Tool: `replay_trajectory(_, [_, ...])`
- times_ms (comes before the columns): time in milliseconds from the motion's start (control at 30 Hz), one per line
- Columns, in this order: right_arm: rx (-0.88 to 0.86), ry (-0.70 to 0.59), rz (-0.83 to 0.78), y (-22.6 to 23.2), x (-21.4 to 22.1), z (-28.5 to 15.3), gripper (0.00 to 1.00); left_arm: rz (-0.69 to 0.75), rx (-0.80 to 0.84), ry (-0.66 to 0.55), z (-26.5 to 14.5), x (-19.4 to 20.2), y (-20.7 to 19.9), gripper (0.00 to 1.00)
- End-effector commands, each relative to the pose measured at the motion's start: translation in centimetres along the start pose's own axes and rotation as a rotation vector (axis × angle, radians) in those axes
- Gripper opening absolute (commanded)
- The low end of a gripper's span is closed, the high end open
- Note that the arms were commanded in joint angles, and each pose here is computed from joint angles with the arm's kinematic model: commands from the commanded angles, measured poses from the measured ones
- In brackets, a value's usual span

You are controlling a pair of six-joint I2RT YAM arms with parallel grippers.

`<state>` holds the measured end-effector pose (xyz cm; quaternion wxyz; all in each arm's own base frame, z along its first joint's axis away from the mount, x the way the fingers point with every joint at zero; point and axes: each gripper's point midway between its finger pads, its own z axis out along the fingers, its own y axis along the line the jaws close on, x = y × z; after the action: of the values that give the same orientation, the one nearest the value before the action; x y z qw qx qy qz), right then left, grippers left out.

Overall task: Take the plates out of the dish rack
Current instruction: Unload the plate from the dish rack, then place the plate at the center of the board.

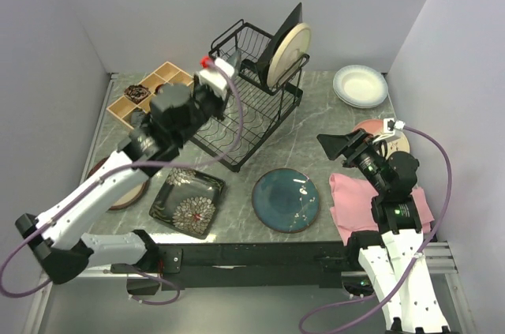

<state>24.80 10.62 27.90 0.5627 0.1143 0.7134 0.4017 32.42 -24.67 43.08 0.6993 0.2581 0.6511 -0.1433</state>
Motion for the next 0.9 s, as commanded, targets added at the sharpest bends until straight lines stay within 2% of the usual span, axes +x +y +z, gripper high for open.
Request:
replay_trajectory(0, [-0.061,-0.030,-0.012,2.3,-1.3,-0.5,1.00,0.008,-0.202,-0.140,-4.8,-4.3,2.7,0.01])
replay_trajectory(467, [0.011,-0.112,-0.009,2.7,-3.3,-2.2,1.00,0.057,-0.075,0.008,-7.8,4.4,-7.5,0.01])
replay_trajectory(533, [0.027,-0.118,-0.010,2.4,-3.4,-2.2,1.00,0.051,-0.049,-0.013,-8.1,4.4,-9.1,0.01])
replay_trajectory(700, [0.063,-0.146,-0.025,1.6,-3.6,-2.4,1.00,0.152,-0.023,0.051,-8.1,6.8,-12.9,0.01])
replay_trajectory(867, [0.097,-0.173,-0.027,0.9,-3.9,-2.6,1.00,0.193,0.071,0.053,-8.5,8.0,-18.0,0.01])
